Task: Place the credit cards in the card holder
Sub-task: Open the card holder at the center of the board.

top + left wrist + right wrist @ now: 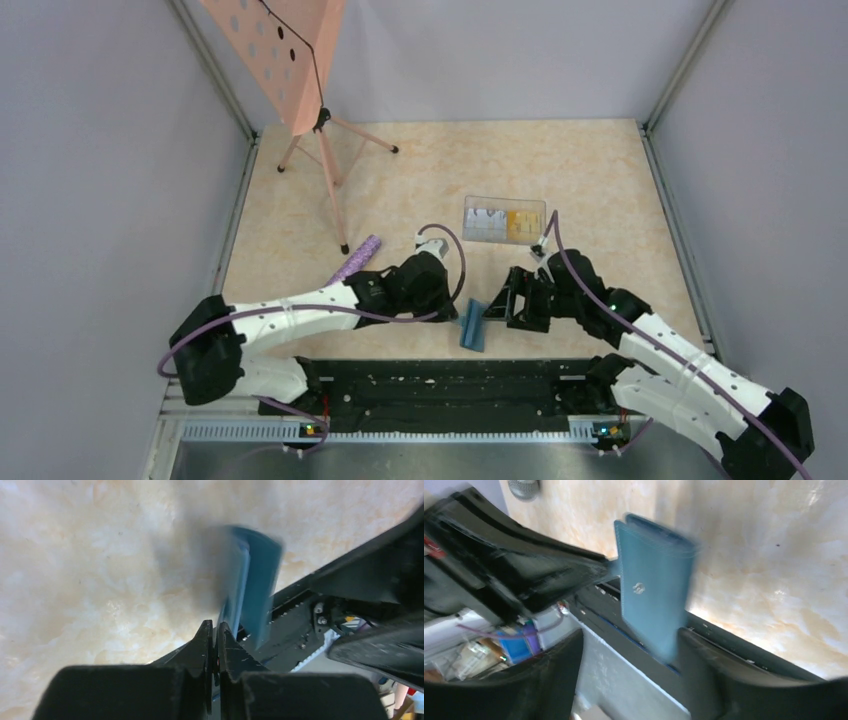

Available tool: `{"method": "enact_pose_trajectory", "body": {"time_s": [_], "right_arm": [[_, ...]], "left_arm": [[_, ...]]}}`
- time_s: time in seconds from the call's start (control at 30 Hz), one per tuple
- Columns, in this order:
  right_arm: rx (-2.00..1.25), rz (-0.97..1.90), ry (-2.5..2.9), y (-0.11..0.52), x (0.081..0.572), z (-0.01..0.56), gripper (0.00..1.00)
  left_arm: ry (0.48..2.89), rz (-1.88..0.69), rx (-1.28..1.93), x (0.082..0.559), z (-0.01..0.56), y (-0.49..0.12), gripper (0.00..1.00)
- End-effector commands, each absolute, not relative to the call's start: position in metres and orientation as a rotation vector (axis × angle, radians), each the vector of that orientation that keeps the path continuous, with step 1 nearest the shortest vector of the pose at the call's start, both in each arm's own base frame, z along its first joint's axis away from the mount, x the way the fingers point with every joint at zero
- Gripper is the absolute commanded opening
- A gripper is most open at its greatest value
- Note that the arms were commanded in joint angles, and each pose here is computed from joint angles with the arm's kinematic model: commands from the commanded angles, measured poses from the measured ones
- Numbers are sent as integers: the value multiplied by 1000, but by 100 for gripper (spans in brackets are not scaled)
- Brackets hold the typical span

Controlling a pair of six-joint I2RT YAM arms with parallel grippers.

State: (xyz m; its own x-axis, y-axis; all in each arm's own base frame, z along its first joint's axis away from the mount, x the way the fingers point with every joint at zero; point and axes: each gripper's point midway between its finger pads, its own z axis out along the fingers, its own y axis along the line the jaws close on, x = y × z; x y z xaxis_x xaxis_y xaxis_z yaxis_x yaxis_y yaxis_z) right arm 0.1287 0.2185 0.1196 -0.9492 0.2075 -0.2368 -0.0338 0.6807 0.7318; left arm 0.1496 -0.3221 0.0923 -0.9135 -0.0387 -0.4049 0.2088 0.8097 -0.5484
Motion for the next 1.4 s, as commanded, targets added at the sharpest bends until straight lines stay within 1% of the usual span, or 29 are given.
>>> {"method": "enact_pose_trajectory", "body": {"time_s": [0.0,0.03,0.1,0.17,0.27,0.53,0.67,0.8,0.9,1.03,1.37], "right_arm": [[32,1086,2432,212,142,159,92],[4,1078,2409,211,143,164,95],[-50,1081,2351,210,145,181,99],[-114,1109,2288,213,145,200,99],[-247,1171,2182,222,143,232,99],[-510,1184,2015,233,144,282,99],[-634,1231,1871,242,139,305,99],[-714,1287,1765,250,135,321,99],[-774,1378,1722,261,128,324,99],[-818,1517,1685,277,118,323,99],[-934,1509,1792,311,78,286,96]], "left_arm": [[2393,-777,347,164,174,-304,0],[2366,-762,405,163,187,-300,0],[2298,-768,505,162,217,-295,0],[2222,-817,610,155,245,-296,0],[2157,-859,790,140,270,-294,0],[2172,-835,1060,114,287,-276,0],[2054,-859,1178,107,296,-273,0],[1922,-973,1292,89,304,-276,0],[1859,-1057,1338,76,307,-278,0],[1883,-1111,1308,72,316,-282,0],[1917,-1105,1161,87,322,-292,0]]}}
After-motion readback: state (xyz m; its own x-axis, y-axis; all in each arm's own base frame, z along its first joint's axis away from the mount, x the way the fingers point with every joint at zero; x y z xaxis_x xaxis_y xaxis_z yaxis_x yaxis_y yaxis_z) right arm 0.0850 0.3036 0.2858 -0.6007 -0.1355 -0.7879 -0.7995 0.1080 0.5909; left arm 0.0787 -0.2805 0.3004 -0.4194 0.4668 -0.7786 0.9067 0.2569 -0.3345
